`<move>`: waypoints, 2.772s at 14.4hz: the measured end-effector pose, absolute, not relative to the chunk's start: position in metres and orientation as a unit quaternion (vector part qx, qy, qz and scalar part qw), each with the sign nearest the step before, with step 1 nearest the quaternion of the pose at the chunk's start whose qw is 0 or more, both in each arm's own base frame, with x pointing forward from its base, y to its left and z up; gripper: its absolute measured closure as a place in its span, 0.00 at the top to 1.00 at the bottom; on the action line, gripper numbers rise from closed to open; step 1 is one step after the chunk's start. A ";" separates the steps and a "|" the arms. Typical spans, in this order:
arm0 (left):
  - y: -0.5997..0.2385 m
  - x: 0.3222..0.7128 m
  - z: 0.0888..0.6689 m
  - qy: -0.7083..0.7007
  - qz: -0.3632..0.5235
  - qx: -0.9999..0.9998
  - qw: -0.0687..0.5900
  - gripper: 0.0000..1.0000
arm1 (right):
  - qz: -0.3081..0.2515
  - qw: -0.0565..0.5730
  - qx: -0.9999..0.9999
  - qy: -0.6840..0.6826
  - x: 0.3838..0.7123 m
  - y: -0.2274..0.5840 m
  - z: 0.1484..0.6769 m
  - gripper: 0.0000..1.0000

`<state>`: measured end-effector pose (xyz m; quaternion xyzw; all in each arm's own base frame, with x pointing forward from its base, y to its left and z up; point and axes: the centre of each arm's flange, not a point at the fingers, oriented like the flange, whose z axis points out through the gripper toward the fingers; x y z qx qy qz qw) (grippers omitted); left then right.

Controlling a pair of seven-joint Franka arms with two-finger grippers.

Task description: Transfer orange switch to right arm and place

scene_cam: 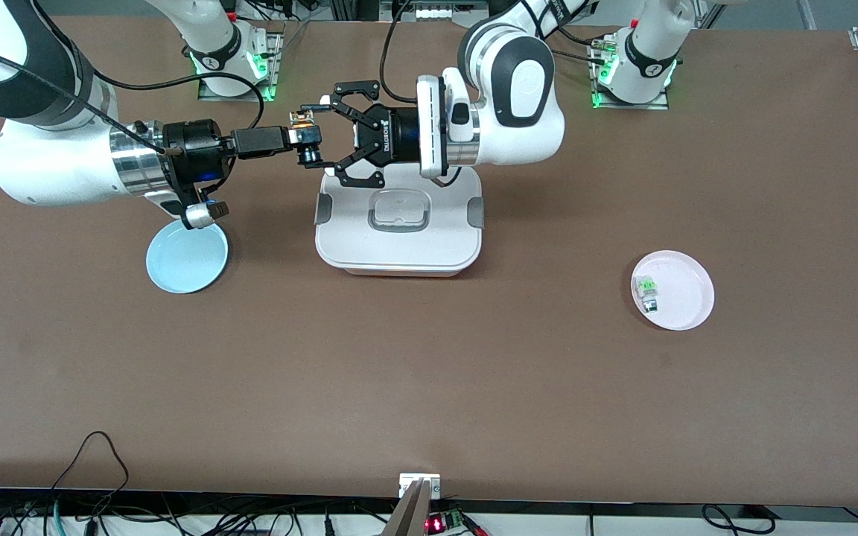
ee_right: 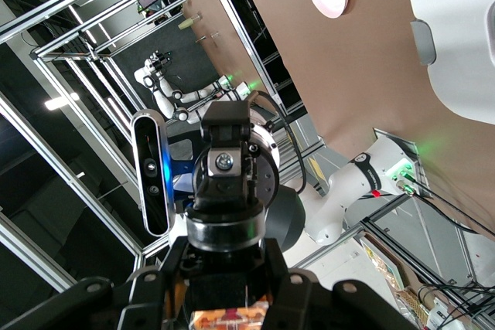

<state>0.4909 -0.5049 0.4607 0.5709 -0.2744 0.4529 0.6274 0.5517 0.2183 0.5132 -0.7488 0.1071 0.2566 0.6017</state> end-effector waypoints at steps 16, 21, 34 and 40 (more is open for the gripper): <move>-0.269 0.614 0.471 -0.183 0.551 0.639 0.505 1.00 | 0.128 0.388 -0.905 -0.120 0.561 0.167 0.500 0.43; -0.134 0.641 0.446 -0.235 0.557 0.692 0.394 1.00 | 0.100 0.187 -0.915 -0.342 0.579 0.120 0.446 0.43; 0.071 0.641 0.500 -0.333 0.332 0.870 0.148 1.00 | 0.008 0.084 -0.786 -0.613 0.597 -0.016 0.263 0.43; 0.079 0.626 0.588 -0.415 0.204 0.885 0.047 1.00 | 0.010 0.079 -0.775 -0.627 0.575 -0.032 0.202 0.43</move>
